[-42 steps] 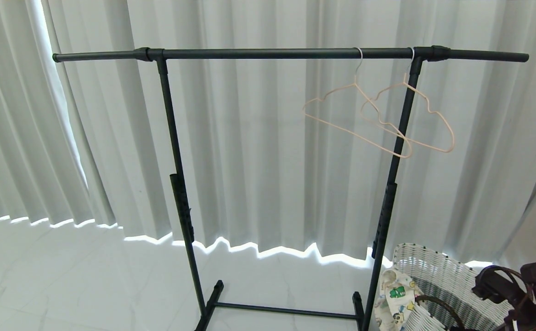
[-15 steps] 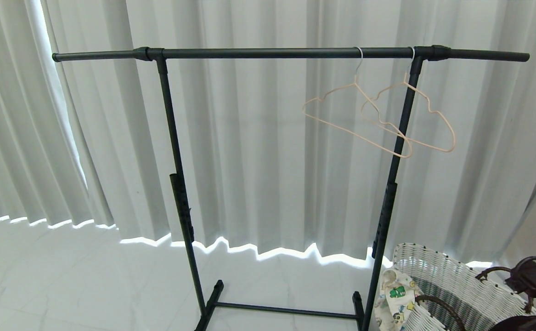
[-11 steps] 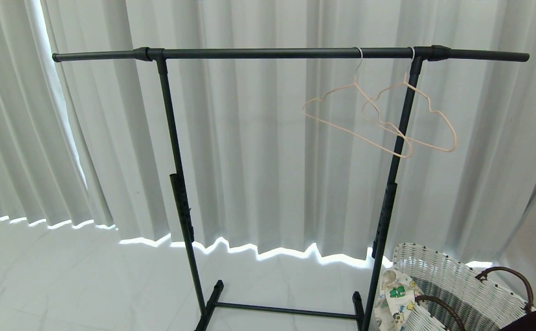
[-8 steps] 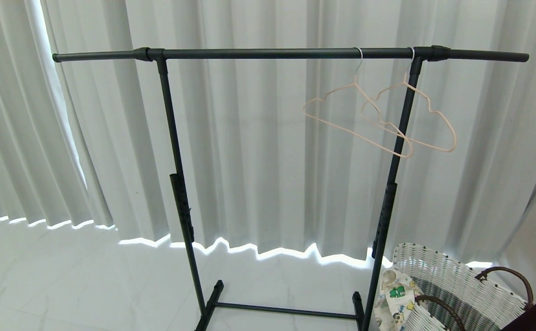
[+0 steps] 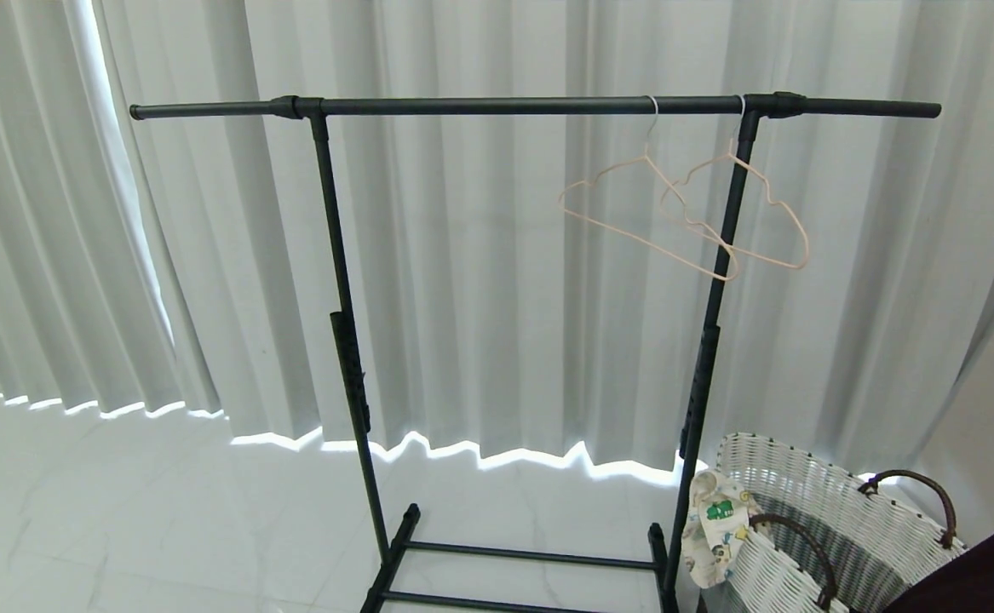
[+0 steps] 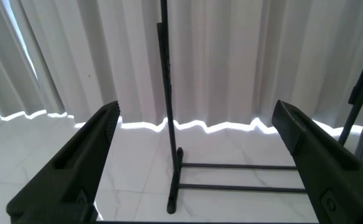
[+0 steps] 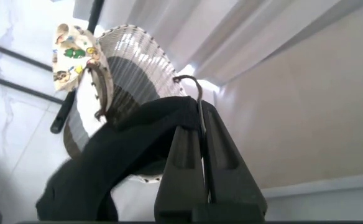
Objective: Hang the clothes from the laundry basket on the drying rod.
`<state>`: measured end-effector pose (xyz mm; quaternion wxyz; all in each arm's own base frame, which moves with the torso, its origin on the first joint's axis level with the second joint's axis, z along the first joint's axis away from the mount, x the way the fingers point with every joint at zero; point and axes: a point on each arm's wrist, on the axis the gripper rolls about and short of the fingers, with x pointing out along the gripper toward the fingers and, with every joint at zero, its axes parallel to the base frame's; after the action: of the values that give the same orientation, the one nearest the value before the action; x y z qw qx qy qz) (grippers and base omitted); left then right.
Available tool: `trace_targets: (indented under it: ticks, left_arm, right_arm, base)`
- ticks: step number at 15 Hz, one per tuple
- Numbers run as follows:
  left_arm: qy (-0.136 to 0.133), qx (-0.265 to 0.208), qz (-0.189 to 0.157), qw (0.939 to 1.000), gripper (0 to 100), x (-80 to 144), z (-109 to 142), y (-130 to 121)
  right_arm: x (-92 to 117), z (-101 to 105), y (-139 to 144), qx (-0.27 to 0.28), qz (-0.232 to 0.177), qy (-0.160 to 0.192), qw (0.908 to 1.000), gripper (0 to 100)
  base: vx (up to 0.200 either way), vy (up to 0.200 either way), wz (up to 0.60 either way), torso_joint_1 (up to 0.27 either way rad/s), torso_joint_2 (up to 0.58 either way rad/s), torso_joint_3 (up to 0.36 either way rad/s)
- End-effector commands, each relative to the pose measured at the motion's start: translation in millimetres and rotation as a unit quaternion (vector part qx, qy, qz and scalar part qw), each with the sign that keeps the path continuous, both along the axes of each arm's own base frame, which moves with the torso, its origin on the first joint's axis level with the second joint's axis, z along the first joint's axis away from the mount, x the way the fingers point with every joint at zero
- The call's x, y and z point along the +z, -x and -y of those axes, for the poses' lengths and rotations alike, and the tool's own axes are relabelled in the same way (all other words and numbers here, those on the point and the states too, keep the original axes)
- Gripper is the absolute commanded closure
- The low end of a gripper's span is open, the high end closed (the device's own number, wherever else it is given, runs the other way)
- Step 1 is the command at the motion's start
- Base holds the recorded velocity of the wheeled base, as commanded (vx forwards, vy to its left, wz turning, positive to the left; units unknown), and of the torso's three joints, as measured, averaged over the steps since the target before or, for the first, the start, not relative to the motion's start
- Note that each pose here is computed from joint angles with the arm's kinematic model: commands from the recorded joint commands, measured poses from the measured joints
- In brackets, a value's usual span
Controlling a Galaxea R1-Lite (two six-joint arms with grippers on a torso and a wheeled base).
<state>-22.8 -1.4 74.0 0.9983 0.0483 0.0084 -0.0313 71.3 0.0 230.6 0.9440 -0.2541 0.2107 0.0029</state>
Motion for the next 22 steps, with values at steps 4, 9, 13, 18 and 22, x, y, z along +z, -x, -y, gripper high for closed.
trace_targets:
  ticks: [4, 9, 13, 18, 22]
  left_arm:
    - [-0.004, 0.0, 0.0, 1.0, 0, -0.1, 0.0, 0.0]
    - [0.008, 0.0, 0.002, 1.0, 0, 0.4, 0.0, 0.0]
    - [0.009, -0.042, 0.034, 0.9985, 0, 76.5, -0.2, -1.8]
    - [-0.038, -0.134, -0.071, 0.9877, 0, 161.4, 14.8, -92.7]
    - [-0.051, -0.261, -0.113, 0.9573, 0, 174.2, 63.5, -148.4]
  right_arm:
    - [-7.9, -11.1, -5.5, 0.059, -0.029, -0.024, 0.9975, 100]
    - [-20.7, -40.2, -6.4, 0.177, -0.081, -0.095, 0.9763, 100]
    - [-14.3, -66.1, -20.4, 0.229, -0.085, -0.122, 0.9619, 100]
    - [6.5, -123.9, -62.7, 0.288, -0.043, -0.147, 0.9452, 100]
    - [33.7, -166.3, -70.7, 0.328, -0.033, -0.202, 0.9223, 100]
  base:
    - [0.0, 0.0, 0.0, 0.0, 0.0, 0.0]
    - [0.0, 0.0, 0.0, 0.0, 0.0, 0.0]
    - [0.0, 0.0, 0.0, 0.0, 0.0, 0.0]
    - [0.0, 0.0, 0.0, 0.0, 0.0, 0.0]
    - [0.0, 0.0, 0.0, 0.0, 0.0, 0.0]
